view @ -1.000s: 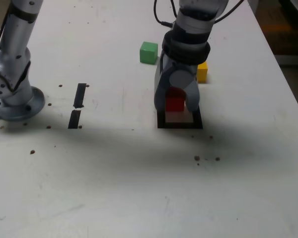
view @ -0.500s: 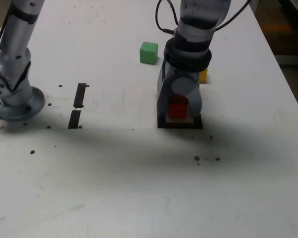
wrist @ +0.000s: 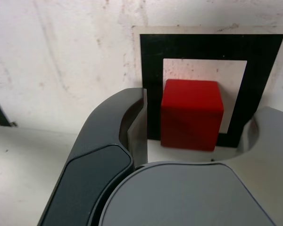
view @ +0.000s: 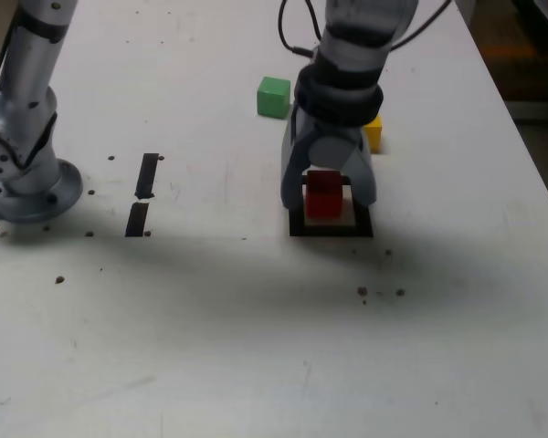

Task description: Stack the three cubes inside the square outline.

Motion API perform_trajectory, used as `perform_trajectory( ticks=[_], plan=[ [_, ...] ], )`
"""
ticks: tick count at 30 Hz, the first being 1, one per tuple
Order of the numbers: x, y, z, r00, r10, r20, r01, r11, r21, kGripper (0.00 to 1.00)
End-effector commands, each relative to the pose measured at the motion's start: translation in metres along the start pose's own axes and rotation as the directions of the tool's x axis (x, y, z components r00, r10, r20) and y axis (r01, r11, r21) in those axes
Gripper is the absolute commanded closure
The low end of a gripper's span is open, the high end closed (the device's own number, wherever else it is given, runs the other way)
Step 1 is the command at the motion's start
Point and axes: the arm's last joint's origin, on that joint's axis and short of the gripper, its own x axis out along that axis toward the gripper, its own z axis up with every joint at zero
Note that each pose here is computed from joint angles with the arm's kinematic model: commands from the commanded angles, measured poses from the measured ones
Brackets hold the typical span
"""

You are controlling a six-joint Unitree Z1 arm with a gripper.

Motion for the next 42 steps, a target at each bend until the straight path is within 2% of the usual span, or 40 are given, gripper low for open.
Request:
perform_trajectory(
  ticks=[1, 8, 13, 22, 26, 35, 42],
  plan=[
    [-0.012, 0.000, -0.004, 0.9999, 0.010, 0.014, -0.010, 1.000, 0.001, 0.00],
    [-0.057, 0.017, -0.008, 0.9961, 0.068, 0.057, -0.068, 0.998, 0.000, 0.00],
    [-0.067, 0.045, 0.001, 0.9954, 0.063, 0.072, -0.064, 0.998, 0.009, 0.00],
    [-0.042, 0.102, 0.030, 0.9974, 0.068, 0.024, -0.068, 0.998, -0.003, 0.02],
    [-0.029, 0.119, 0.042, 0.9983, 0.059, 0.005, -0.058, 0.998, -0.029, 0.04],
    [-0.020, 0.124, 0.048, 0.9992, 0.037, -0.013, -0.038, 0.998, -0.047, 0.20],
    [-0.007, 0.126, 0.057, 0.9995, 0.023, -0.022, -0.024, 0.998, -0.056, 0.27]
  ],
)
